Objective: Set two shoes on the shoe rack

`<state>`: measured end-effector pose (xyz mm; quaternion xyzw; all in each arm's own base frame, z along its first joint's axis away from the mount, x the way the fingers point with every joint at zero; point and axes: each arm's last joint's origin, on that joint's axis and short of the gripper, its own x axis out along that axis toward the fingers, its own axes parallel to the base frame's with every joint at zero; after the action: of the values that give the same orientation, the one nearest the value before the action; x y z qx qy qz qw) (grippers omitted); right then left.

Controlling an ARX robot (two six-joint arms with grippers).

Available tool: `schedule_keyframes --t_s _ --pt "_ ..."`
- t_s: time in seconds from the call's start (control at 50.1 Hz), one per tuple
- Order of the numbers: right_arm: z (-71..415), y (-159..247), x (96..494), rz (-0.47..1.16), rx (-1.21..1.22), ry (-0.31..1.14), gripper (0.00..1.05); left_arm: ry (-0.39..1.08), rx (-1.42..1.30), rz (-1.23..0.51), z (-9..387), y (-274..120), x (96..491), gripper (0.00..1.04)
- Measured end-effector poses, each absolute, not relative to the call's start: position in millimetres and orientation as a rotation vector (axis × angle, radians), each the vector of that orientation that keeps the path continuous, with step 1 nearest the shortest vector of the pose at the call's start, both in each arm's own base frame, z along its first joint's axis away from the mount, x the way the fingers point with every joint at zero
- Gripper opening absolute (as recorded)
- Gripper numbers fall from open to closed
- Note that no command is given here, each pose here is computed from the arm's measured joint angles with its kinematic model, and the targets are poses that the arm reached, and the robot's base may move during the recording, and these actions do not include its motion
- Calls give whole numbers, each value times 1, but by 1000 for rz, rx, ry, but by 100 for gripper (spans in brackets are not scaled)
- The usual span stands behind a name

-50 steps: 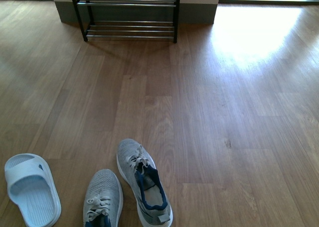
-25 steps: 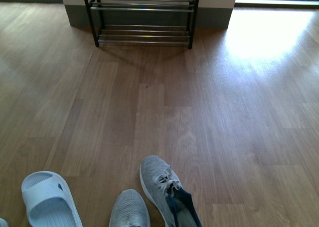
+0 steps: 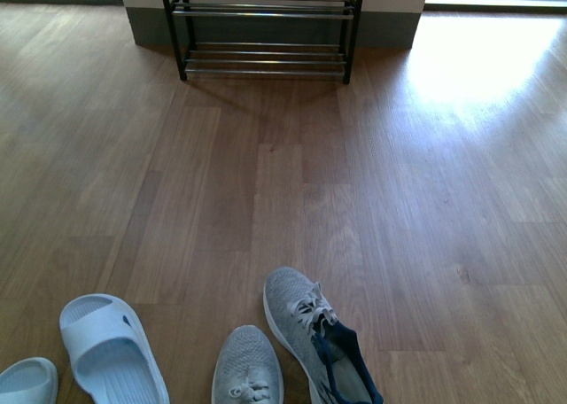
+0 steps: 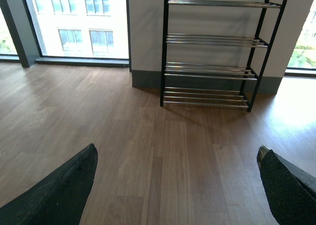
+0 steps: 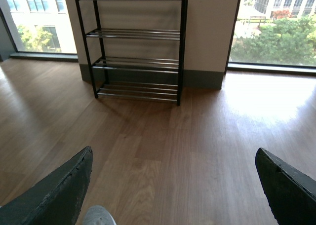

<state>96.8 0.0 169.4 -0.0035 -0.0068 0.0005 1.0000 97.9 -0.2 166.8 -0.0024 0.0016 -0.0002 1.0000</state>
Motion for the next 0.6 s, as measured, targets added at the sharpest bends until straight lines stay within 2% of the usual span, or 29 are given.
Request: schedule_keyframes --t_s 0.599 --pt "169 0 97 -1 -7 -14 95 3 -5 -2 167 0 98 95"
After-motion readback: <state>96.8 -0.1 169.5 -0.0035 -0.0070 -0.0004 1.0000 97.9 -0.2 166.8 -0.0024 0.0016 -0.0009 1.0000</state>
